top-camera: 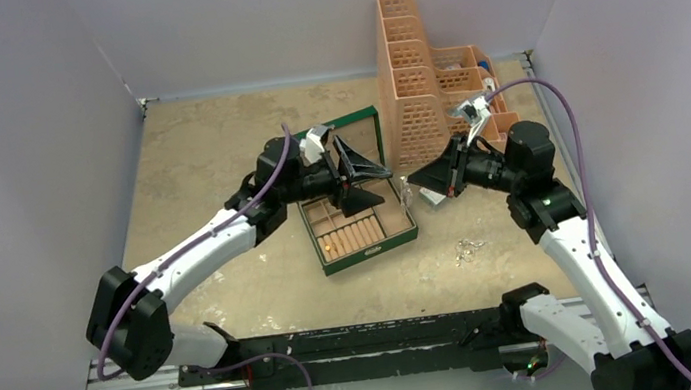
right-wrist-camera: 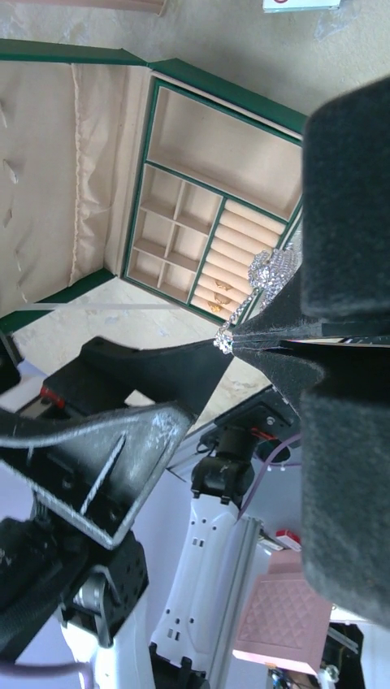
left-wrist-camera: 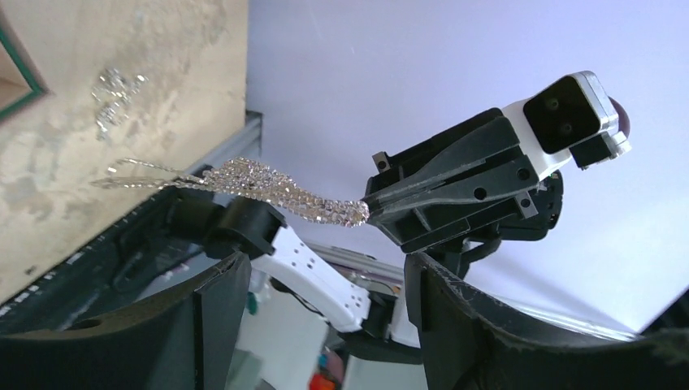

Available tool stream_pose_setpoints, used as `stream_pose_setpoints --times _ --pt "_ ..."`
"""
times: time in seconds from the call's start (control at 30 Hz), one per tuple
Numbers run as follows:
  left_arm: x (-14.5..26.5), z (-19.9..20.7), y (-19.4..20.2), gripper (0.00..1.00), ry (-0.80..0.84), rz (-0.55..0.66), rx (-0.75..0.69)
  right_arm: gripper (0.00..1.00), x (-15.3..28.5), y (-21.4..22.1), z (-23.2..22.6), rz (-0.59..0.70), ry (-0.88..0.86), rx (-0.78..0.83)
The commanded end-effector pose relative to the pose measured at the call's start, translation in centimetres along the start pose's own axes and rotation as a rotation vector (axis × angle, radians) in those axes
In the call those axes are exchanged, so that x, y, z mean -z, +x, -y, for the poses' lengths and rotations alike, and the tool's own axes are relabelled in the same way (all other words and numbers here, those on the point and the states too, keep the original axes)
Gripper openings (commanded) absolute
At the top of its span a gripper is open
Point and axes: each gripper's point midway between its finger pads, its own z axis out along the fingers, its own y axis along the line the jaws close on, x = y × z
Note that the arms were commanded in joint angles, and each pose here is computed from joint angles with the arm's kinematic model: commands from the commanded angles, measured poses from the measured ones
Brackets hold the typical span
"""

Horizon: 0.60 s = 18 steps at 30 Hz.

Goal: Organize the mixed jewelry

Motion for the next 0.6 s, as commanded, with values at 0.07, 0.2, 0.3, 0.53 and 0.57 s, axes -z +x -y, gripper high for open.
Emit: stream_pose_setpoints --times 0.07,0.2,0.3,0.53,0.57 --pt "-0.3 3.2 1.5 0.69 0.126 -0.126 0.15 0.0 0.4 -0.8 -1.8 0.021 -0.074 0.08" --pt "-0.4 4.0 1.1 0.67 0.158 -0.121 0.182 0.0 0.4 -0.7 -1.7 0.021 -0.075 0.08" --pt "-0.7 4.3 1.2 0.62 0.16 -0.128 0.204 0.0 0.4 -0.5 -1.7 0.018 -0.078 0.079" --pt "-1.7 4.6 1.8 0.61 0.147 -0.158 0.235 0.0 0.4 -0.3 -1.8 0.011 -0.084 0.073" --pt "-1.9 4.6 2.0 0.62 0.143 -0.165 0.237 0.0 0.5 -0.2 -1.8 0.01 -0.086 0.071"
